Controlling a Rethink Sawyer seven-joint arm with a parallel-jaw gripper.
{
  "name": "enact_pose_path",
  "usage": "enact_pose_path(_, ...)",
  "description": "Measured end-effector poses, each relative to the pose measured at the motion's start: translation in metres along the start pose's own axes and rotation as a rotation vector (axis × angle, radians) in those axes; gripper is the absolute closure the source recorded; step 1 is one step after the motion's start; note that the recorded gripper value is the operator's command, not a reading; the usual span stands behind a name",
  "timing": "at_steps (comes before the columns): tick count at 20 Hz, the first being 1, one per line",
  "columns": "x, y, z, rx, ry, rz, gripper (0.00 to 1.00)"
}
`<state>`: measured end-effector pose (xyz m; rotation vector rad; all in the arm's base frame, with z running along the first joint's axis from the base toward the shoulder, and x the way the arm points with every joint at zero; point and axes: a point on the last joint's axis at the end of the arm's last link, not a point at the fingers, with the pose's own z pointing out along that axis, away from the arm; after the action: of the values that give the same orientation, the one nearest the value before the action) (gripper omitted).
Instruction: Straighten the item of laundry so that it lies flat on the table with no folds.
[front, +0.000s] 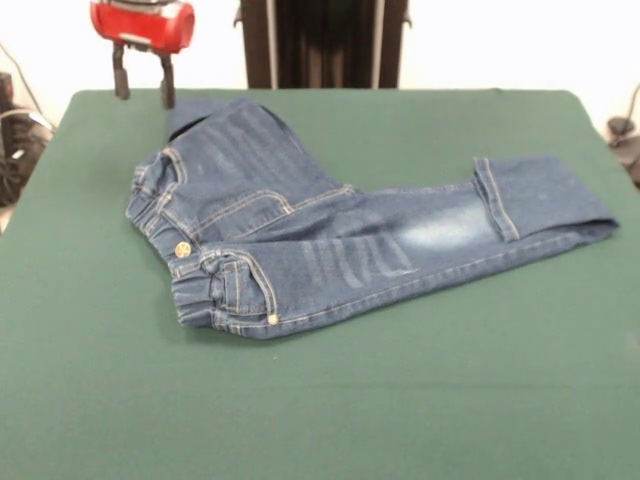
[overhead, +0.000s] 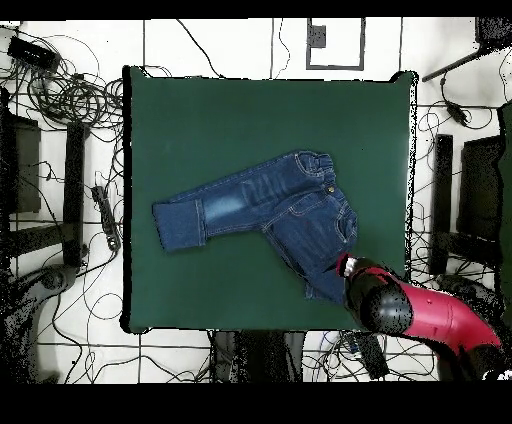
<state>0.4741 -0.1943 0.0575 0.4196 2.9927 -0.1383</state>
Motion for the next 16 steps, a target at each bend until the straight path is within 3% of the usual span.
enact_pose_path(3, 0.016, -0.010, 0.011, 0.000, 0.008, -0.031, 0.00)
enact_pose_path(8, 0.037, -0.005, 0.025, -0.016, 0.022, -0.090, 0.00)
enact_pose_path(13, 0.062, 0.023, 0.043, -0.056, 0.029, -0.195, 0.00)
enact_pose_path(16, 0.069, 0.033, 0.050, -0.071, 0.025, -0.225, 0.00)
